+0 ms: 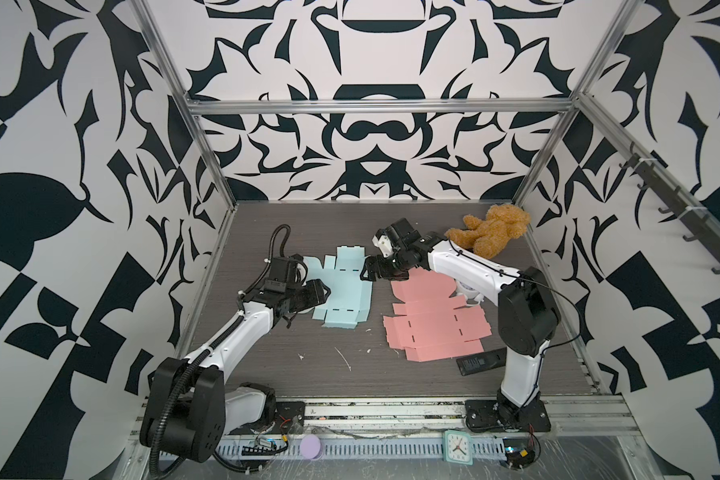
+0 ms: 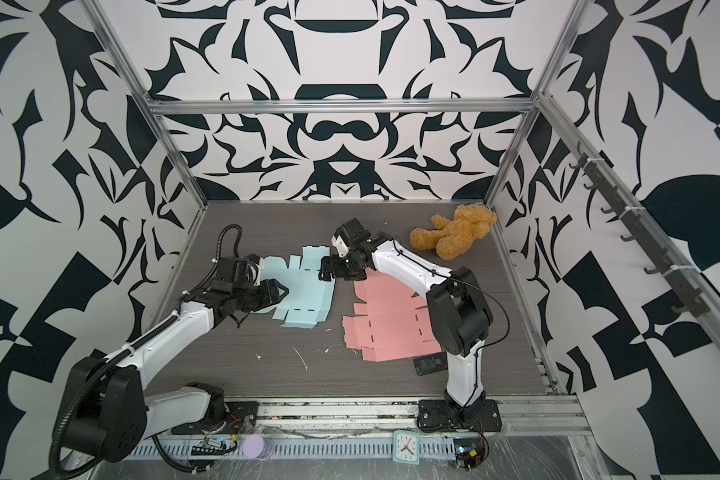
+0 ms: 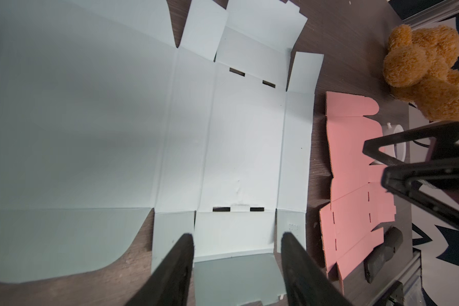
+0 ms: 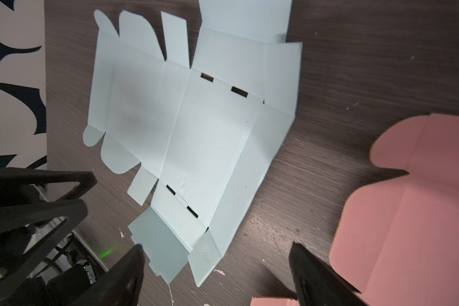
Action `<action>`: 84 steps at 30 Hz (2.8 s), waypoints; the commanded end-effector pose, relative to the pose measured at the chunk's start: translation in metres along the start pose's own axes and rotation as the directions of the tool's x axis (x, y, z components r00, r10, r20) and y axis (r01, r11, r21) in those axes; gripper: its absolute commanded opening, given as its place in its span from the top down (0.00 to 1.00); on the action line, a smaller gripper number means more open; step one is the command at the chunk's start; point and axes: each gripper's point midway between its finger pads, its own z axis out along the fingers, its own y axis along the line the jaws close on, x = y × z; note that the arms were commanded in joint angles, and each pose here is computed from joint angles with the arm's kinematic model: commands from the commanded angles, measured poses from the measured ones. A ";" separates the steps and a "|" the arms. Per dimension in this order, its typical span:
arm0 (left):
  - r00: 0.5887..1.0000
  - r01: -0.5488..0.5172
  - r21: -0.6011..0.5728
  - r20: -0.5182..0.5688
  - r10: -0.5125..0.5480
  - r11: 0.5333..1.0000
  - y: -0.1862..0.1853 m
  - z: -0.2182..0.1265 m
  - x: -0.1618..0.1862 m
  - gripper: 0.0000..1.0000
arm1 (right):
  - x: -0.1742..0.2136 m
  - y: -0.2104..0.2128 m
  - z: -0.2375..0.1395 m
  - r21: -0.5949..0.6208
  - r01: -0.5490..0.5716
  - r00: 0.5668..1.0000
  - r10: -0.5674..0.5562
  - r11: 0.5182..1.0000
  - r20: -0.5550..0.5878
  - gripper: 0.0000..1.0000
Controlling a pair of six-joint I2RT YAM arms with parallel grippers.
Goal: Fold the paper box
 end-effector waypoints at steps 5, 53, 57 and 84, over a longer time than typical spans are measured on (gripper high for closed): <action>1.000 -0.002 0.019 -0.001 0.002 1.000 -0.002 -0.004 0.006 0.44 | 0.002 -0.008 0.016 -0.022 -0.048 0.999 0.047 0.999 -0.007 0.18; 1.000 0.001 -0.003 0.014 -0.001 1.000 0.000 -0.020 0.013 0.44 | 0.007 -0.007 0.047 -0.084 -0.060 0.995 0.053 0.995 -0.089 0.90; 1.000 0.001 -0.014 0.011 -0.001 1.000 0.003 -0.020 0.017 0.43 | 0.016 -0.009 0.035 -0.037 0.012 0.990 -0.018 0.999 -0.140 0.90; 0.999 0.037 -0.017 -0.024 -0.037 0.999 0.010 -0.006 0.023 0.44 | 0.024 -0.007 0.040 0.046 0.140 0.973 -0.129 0.989 -0.190 0.68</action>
